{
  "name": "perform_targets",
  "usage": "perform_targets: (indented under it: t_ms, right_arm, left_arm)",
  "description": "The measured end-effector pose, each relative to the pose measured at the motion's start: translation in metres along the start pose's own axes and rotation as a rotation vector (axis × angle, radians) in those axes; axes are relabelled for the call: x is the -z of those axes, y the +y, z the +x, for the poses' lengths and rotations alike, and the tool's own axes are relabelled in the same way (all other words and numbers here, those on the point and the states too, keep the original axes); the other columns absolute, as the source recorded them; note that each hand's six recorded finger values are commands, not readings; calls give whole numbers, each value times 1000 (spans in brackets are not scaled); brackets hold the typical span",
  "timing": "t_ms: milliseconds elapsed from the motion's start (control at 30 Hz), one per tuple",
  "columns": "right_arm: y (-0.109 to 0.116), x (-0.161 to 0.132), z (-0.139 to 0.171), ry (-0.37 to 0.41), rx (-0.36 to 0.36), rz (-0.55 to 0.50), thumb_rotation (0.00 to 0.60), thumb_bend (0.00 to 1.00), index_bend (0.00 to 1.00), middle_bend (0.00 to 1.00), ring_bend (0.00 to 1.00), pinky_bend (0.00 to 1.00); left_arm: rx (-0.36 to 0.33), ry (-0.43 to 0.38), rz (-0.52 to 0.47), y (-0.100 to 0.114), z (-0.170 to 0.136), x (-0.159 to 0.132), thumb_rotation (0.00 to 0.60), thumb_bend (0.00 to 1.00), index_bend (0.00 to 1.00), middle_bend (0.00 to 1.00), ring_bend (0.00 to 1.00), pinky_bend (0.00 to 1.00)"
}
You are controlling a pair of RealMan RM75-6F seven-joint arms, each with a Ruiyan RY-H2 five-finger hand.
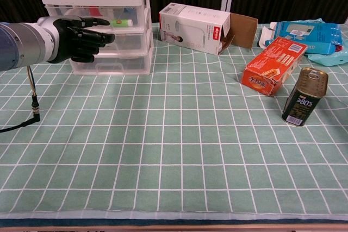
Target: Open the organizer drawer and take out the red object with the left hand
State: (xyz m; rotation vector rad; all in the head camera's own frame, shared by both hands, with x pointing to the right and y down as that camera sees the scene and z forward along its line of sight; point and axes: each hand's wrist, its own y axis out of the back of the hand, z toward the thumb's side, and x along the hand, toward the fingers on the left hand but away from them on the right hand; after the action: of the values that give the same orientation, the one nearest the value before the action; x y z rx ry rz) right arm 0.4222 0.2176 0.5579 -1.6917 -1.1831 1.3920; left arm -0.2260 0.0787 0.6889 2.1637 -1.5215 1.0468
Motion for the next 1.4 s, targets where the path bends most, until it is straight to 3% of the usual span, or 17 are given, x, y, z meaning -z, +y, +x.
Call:
perform_targets:
  t_ms: [900, 1100, 1400]
  right_arm:
    - [0, 0, 0, -8, -2, -14, 600, 65, 0, 0, 0, 218]
    - [0, 0, 0, -9, -3, -19, 600, 65, 0, 0, 0, 219]
    - [0, 0, 0, -9, -4, -19, 600, 66, 0, 0, 0, 219]
  left_arm:
    - [-15, 6, -9, 2, 11, -2, 600, 465, 48, 1000, 977, 1000]
    - [-6, 18, -17, -1, 14, 0, 600, 465, 125, 1000, 978, 1000]
    - [0, 18, -24, 0, 14, 0, 600, 465, 150, 1000, 979, 1000]
